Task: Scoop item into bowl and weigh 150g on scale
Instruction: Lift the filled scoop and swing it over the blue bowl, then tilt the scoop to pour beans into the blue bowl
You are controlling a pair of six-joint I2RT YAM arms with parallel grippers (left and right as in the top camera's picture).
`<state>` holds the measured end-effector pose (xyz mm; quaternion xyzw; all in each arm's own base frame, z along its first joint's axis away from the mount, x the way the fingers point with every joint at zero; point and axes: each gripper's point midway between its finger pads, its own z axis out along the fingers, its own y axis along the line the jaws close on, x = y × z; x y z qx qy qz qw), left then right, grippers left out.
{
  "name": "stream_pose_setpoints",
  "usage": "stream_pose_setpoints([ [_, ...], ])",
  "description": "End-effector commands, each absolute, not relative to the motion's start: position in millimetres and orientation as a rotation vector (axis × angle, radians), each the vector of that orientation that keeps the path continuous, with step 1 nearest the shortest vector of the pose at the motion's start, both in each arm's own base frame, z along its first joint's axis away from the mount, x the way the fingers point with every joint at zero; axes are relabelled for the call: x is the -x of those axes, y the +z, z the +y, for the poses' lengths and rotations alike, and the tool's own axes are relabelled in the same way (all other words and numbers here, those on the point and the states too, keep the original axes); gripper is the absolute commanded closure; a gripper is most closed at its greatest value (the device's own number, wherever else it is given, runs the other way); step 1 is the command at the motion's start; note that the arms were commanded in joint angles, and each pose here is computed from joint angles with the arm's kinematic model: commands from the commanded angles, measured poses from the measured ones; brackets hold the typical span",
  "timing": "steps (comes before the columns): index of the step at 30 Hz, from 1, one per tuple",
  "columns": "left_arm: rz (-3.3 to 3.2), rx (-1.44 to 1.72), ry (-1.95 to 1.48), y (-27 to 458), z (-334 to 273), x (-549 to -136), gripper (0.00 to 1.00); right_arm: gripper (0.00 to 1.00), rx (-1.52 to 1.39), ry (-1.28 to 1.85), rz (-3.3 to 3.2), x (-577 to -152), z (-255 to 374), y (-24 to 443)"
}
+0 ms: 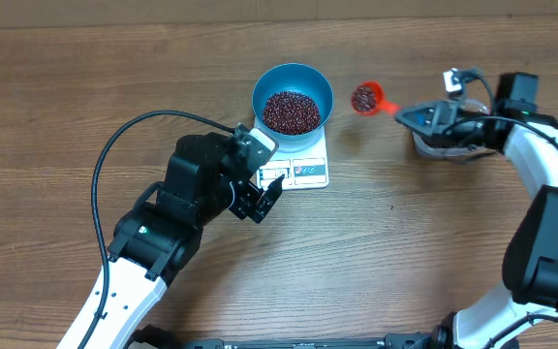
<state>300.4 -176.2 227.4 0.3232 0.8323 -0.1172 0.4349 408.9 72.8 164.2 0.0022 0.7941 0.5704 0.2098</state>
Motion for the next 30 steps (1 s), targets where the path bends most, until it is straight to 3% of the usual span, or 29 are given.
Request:
stream_pose_setpoints([
  [1,2.073,-0.778,-0.290,230,-173,-301,0.00,0.96,0.033,1.655,2.196,-413,98,175],
  [9,2.073,-0.778,-0.290,230,-173,-301,0.00,0.96,0.229,1.623,2.127,-426,140,189],
  [19,2.073,-0.778,-0.290,230,-173,-301,0.00,0.96,0.238,1.401,2.213,-440,163,168],
  [30,2.073,-0.778,-0.290,230,-173,-301,0.00,0.96,0.691,1.130,2.020,-440,183,165],
])
